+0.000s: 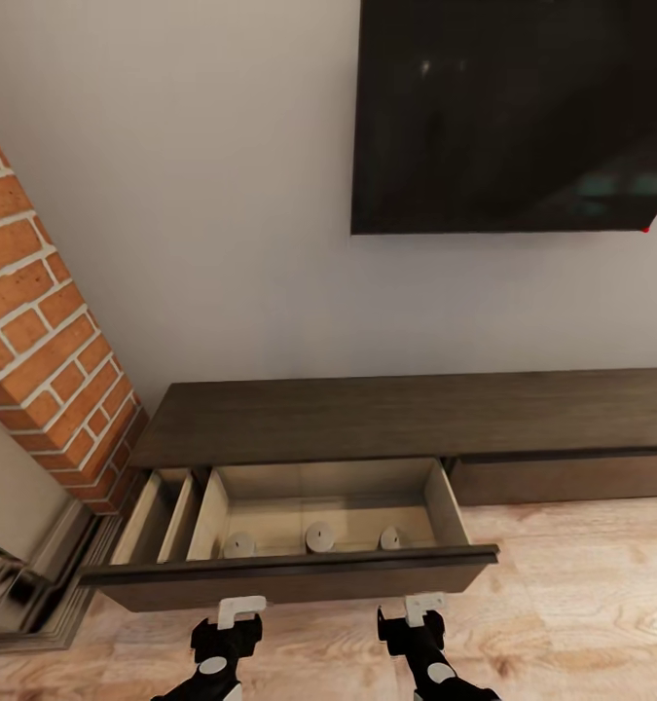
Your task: Place each of the two pumpkins and all three candles from the living room inside a cabinet in the living room (use any cabinet), then make sure every cabinet is closed, and position the cauldron so it is next to a table in the living room.
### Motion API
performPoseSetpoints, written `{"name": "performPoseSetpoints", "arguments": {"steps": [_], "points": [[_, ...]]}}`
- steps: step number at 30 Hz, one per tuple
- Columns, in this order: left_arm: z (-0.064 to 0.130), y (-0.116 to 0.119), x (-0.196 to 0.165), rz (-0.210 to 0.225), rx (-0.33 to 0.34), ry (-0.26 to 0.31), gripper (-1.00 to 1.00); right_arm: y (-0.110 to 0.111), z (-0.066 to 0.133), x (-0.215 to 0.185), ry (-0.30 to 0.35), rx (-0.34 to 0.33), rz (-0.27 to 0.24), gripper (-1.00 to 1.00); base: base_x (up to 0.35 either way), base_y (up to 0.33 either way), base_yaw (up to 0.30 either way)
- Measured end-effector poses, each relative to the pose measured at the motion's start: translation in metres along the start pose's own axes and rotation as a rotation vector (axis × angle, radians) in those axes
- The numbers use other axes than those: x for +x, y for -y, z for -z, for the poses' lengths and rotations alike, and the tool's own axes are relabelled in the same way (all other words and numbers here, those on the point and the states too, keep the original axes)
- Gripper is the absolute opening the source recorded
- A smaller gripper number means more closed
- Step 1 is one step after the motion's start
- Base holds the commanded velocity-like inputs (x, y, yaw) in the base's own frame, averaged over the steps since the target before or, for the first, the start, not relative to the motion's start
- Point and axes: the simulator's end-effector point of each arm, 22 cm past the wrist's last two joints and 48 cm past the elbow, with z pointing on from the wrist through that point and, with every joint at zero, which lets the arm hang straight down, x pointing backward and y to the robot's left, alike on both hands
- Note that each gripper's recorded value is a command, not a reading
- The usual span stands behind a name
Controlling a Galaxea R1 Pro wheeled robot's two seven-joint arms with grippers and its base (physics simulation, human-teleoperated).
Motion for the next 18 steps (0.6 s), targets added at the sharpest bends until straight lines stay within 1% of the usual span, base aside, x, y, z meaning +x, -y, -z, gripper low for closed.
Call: {"name": "performPoseSetpoints", "arguments": {"steps": [2, 4, 7, 8, 10, 12, 18], "points": [[0.000, 0.002, 0.000, 0.002, 0.012, 0.000, 1.00, 0.000, 0.000, -0.001, 0.002, 0.000, 0.001, 1.00, 0.299, 0.000, 0.000], [0.000, 0.002, 0.002, 0.010, 0.017, -0.001, 1.00, 0.002, -0.001, -0.002, 0.000, 0.000, 0.002, 1.00, 0.000, 0.000, 0.000], [0.003, 0.010, 0.005, 0.021, 0.040, 0.006, 1.00, 0.004, -0.002, -0.002, -0.003, 0.006, 0.001, 1.00, 0.000, 0.000, 0.000], [0.003, 0.010, 0.004, 0.023, 0.038, 0.011, 1.00, 0.004, -0.002, -0.002, -0.003, 0.007, 0.001, 1.00, 0.000, 0.000, 0.000], [0.005, 0.011, 0.013, 0.021, 0.035, -0.006, 1.00, 0.004, -0.002, -0.002, -0.005, 0.008, 0.001, 1.00, 0.000, 0.000, 0.000], [0.006, 0.011, 0.016, 0.023, 0.033, -0.006, 1.00, 0.004, -0.002, -0.003, -0.005, 0.008, 0.002, 1.00, 0.000, 0.000, 0.000], [-0.002, 0.012, 0.025, 0.024, 0.032, -0.005, 1.00, 0.005, -0.010, 0.005, -0.005, 0.010, 0.003, 1.00, 0.000, 0.000, 0.000]]}}
